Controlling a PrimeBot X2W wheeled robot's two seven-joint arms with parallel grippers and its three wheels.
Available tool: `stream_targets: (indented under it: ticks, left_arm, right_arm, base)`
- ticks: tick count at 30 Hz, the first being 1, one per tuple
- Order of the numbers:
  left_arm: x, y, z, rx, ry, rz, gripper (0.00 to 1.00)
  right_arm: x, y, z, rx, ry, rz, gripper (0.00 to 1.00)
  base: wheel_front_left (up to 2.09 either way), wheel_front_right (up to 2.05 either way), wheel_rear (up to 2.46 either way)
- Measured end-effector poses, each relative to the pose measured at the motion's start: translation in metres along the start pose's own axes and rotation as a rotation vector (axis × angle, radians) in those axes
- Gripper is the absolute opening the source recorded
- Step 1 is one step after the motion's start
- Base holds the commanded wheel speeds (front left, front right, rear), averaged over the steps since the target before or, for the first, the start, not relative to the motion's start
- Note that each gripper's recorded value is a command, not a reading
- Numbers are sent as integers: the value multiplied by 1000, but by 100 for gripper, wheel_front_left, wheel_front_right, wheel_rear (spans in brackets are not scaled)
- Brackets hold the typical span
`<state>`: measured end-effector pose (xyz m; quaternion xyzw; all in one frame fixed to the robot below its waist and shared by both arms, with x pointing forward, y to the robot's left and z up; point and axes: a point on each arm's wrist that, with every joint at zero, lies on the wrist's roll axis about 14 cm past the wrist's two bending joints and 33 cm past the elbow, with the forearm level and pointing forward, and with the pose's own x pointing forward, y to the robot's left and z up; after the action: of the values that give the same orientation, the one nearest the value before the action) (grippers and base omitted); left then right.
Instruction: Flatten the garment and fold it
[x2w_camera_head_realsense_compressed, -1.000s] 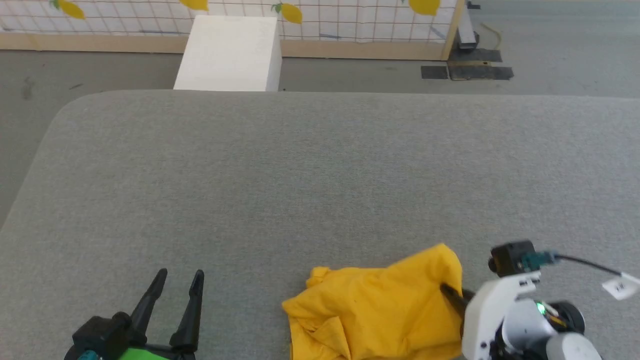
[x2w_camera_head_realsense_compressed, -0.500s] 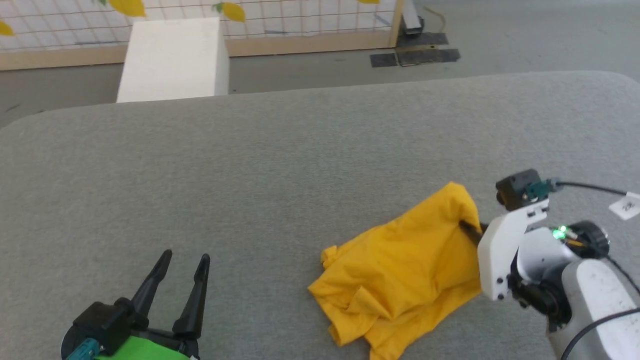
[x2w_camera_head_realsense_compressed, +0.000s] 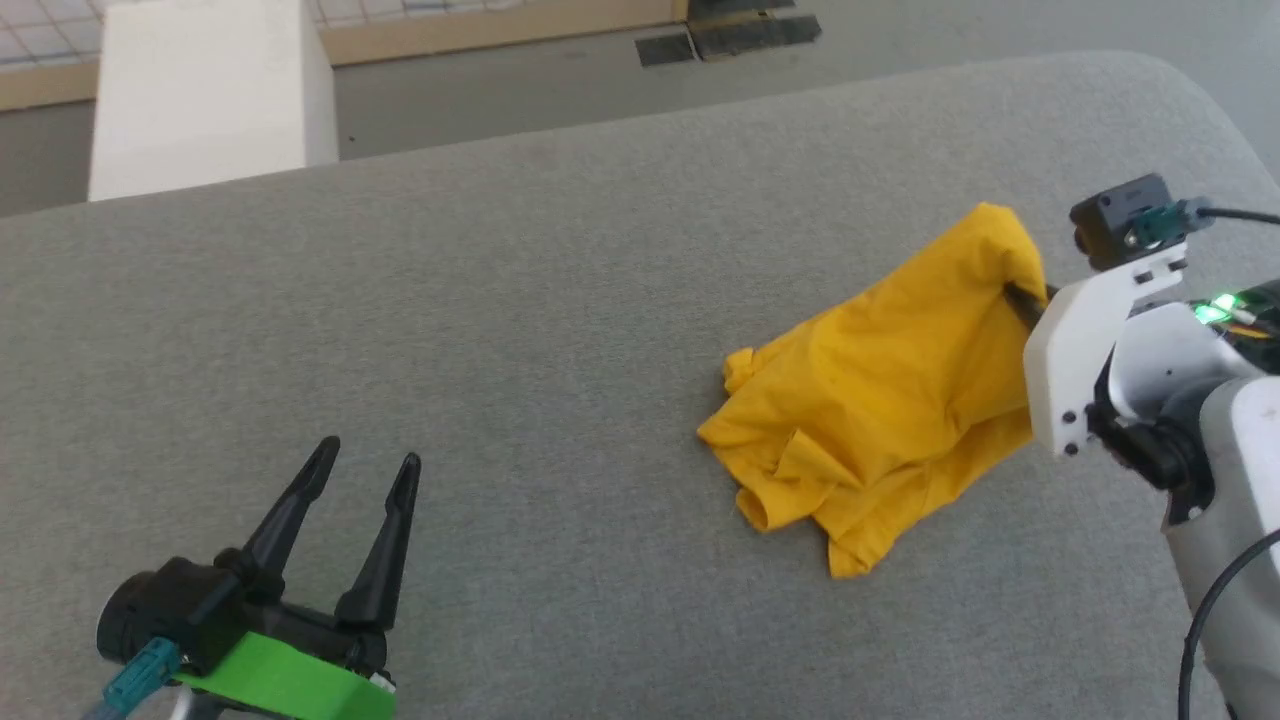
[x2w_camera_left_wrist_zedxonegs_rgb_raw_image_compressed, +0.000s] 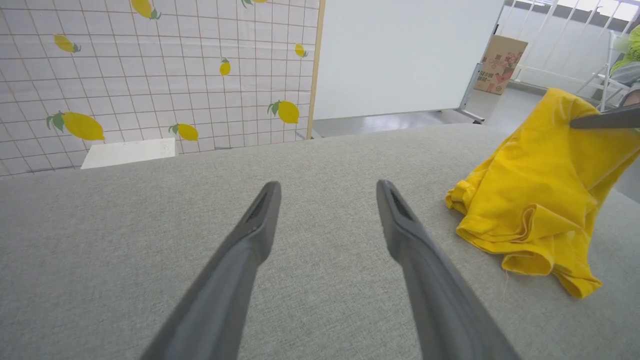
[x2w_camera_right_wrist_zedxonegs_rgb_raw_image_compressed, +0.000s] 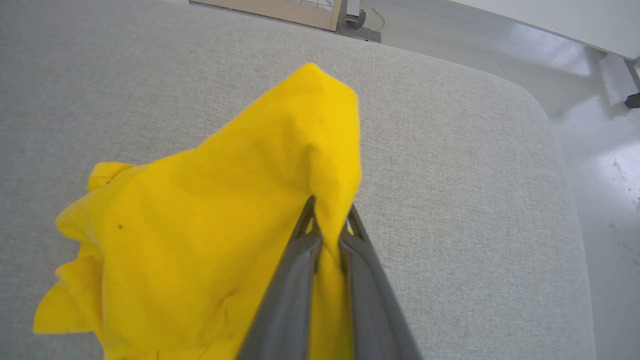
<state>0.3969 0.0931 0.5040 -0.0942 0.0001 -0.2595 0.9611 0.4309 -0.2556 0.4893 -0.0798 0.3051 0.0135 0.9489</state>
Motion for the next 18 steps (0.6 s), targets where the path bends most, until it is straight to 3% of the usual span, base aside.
stream_targets:
  ticks: [18]
  left_arm:
    - [47,-12,-30,-21,70,-163,100]
  right_arm:
    - [-6,-88,10,-56,13,-262,0]
  base:
    - [0,0,0]
